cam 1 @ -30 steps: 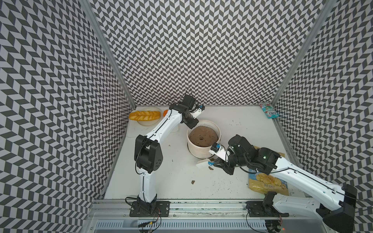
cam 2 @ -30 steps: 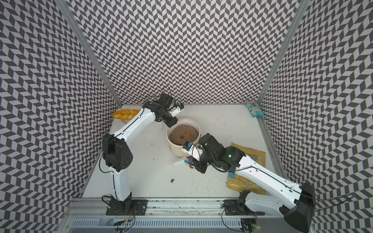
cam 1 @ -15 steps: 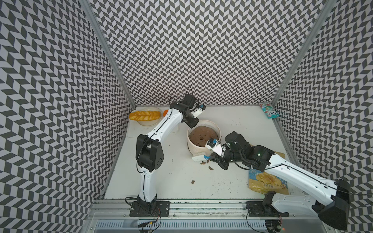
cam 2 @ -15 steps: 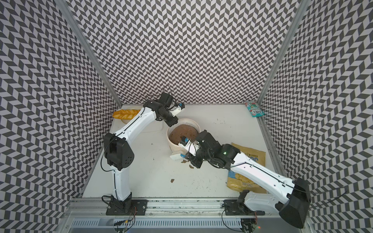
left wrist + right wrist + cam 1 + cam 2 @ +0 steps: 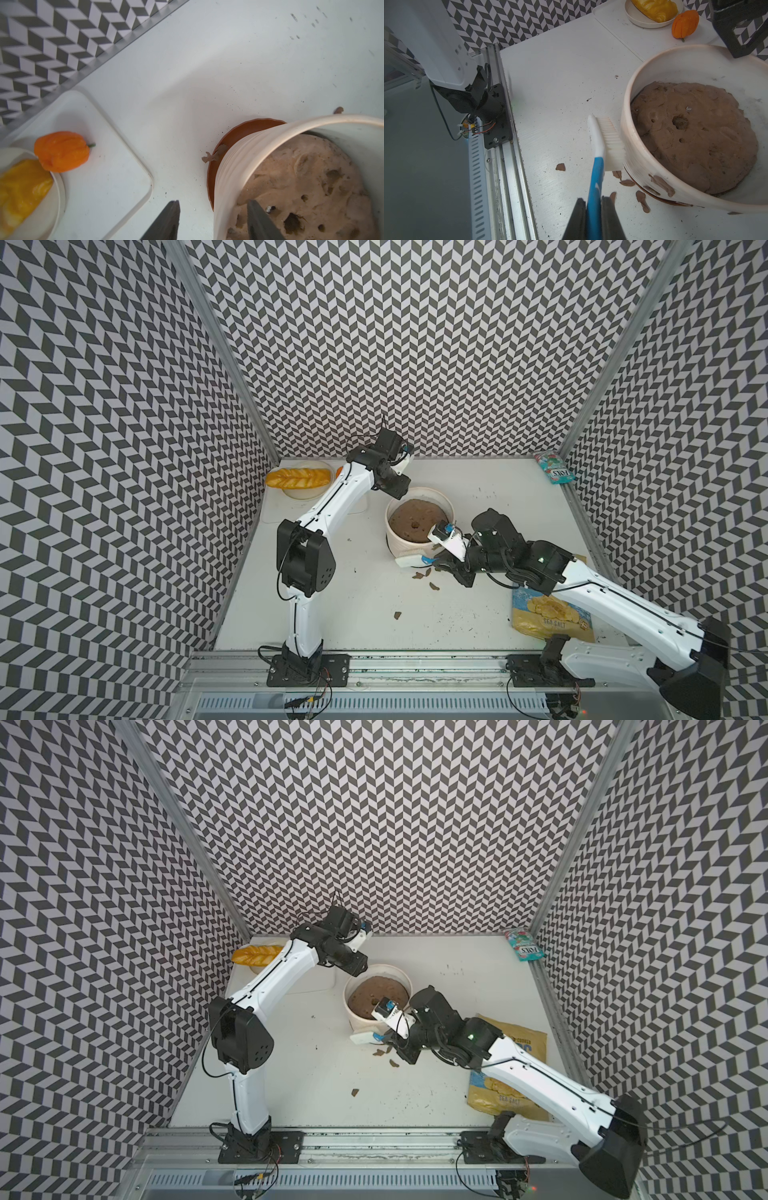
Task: Scrub the dried mud off the ceramic pot
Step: Brush off the soil from the pot, then rotate the pot on the tray.
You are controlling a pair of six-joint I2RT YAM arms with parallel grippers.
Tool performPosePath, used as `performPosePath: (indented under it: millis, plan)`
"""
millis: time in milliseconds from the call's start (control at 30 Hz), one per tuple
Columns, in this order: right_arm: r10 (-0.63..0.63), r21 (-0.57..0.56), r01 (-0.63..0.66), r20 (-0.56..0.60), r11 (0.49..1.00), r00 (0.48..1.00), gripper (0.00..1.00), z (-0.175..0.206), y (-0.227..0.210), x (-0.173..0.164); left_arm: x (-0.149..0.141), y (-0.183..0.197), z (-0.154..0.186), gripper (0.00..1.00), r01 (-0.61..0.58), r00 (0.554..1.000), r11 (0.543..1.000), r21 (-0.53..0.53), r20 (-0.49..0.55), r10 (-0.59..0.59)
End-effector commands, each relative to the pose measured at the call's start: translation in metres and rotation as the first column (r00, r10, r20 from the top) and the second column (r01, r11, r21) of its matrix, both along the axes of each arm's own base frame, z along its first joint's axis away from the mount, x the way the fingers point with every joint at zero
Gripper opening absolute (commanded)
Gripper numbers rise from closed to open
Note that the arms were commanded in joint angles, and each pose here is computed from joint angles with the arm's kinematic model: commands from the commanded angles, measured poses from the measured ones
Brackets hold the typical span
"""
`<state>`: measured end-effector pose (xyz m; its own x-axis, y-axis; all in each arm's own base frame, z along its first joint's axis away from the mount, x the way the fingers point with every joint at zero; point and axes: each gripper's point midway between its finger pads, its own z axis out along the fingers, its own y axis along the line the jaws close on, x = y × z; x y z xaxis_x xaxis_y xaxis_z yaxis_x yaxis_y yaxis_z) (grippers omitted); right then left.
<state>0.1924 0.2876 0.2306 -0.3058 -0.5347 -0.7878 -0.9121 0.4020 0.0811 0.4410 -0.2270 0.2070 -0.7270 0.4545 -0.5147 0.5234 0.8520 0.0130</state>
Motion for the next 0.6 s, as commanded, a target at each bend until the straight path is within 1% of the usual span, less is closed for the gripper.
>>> performPosePath:
  millis: [0, 67, 133, 267, 400, 500, 567]
  plan:
    - [0.02, 0.1, -0.026, 0.059, 0.995, 0.998, 0.0, 0.023, 0.006, 0.0, -0.023, 0.025, 0.017, 0.53, -0.21, 0.977, 0.978, -0.014, -0.04, 0.209]
    - [0.025, 0.113, -0.032, 0.058, 0.993, 0.998, 0.0, 0.024, 0.006, -0.002, -0.035, 0.026, 0.015, 0.52, -0.236, 0.97, 0.972, 0.003, -0.056, 0.236]
    - [0.03, 0.118, -0.036, 0.056, 0.992, 0.998, 0.0, 0.022, 0.006, -0.004, -0.045, 0.032, 0.014, 0.52, -0.286, 0.956, 0.958, 0.028, -0.055, 0.288]
    - [0.032, 0.133, -0.039, 0.051, 0.99, 0.998, 0.0, 0.023, 0.004, -0.007, -0.067, 0.035, 0.011, 0.5, -0.341, 0.937, 0.939, 0.041, -0.066, 0.343]
    - [0.033, 0.159, -0.041, 0.055, 0.986, 0.998, 0.0, 0.027, 0.002, -0.012, -0.089, 0.034, -0.006, 0.48, -0.376, 0.919, 0.925, 0.059, -0.108, 0.38]
    - [0.032, 0.174, -0.041, 0.054, 0.984, 0.998, 0.0, 0.028, 0.0, -0.015, -0.1, 0.038, -0.015, 0.46, -0.408, 0.902, 0.91, 0.071, -0.125, 0.414]
    - [0.037, 0.182, -0.045, 0.052, 0.982, 0.998, 0.0, 0.029, -0.001, -0.018, -0.105, 0.041, -0.016, 0.43, -0.44, 0.885, 0.895, 0.069, -0.135, 0.445]
